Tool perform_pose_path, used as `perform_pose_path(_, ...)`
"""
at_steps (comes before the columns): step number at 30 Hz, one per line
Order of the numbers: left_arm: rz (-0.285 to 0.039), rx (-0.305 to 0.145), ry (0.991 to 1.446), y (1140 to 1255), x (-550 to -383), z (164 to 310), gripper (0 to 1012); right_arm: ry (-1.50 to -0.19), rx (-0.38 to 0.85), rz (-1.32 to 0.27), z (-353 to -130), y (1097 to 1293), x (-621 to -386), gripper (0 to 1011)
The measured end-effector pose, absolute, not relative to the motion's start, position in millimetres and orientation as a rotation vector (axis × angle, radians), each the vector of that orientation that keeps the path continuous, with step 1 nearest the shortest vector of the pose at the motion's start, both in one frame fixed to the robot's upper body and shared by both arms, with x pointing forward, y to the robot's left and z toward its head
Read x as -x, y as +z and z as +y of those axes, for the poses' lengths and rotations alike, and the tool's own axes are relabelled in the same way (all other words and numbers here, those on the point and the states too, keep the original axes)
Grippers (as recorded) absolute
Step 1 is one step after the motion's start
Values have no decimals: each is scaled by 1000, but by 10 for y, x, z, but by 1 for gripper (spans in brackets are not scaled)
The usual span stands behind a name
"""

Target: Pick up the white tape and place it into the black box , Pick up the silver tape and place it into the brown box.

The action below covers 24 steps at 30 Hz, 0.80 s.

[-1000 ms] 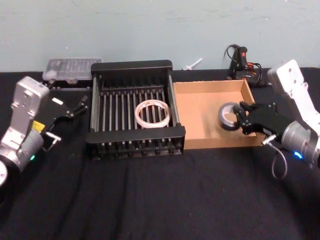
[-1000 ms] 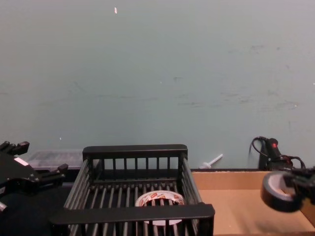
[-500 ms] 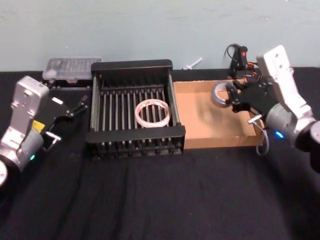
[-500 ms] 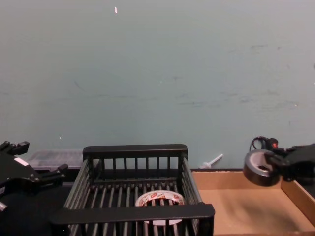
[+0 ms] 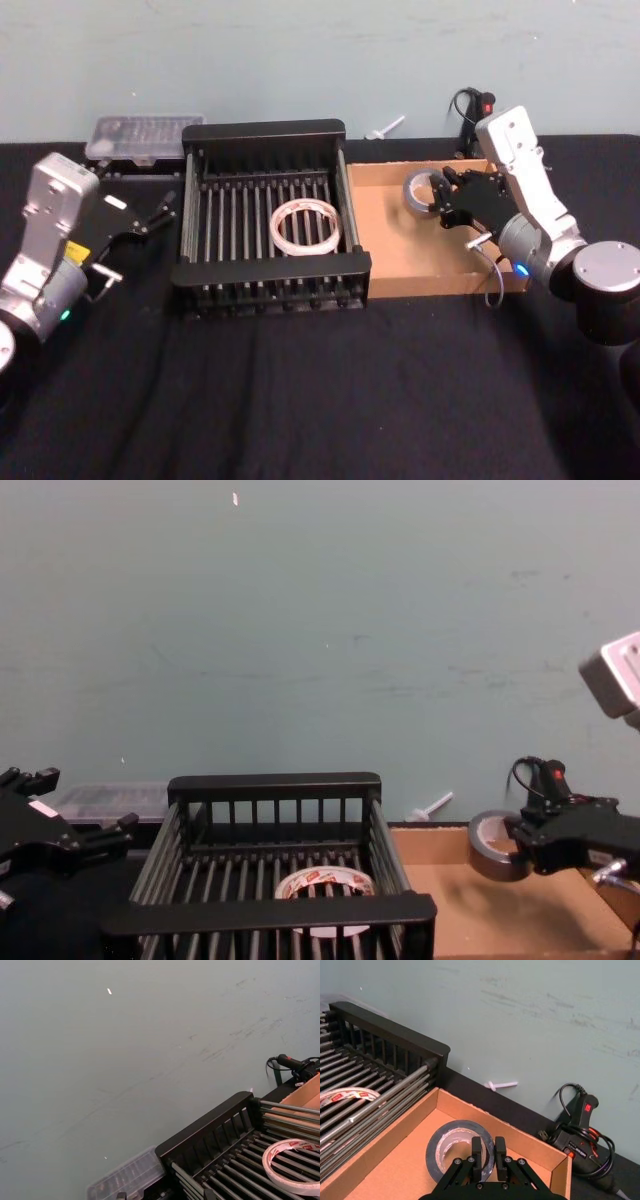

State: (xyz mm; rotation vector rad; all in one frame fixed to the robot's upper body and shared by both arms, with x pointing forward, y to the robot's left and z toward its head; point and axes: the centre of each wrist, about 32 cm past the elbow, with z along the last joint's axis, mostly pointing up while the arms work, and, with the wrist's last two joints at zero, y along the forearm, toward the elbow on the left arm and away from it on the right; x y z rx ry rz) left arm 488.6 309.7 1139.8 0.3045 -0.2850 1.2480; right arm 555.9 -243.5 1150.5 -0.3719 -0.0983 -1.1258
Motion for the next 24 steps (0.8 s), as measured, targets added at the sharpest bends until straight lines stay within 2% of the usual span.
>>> perform_pose_path(15, -285, -304, 1248, 11398, -4886, 3097, 1001, -1129, 375, -94, -2429, 11485, -5576, 164)
perform_pose_path(24, -285, -304, 1248, 11398, -4886, 3097, 1001, -1127, 374, -94, -2427, 11486, -5574, 413)
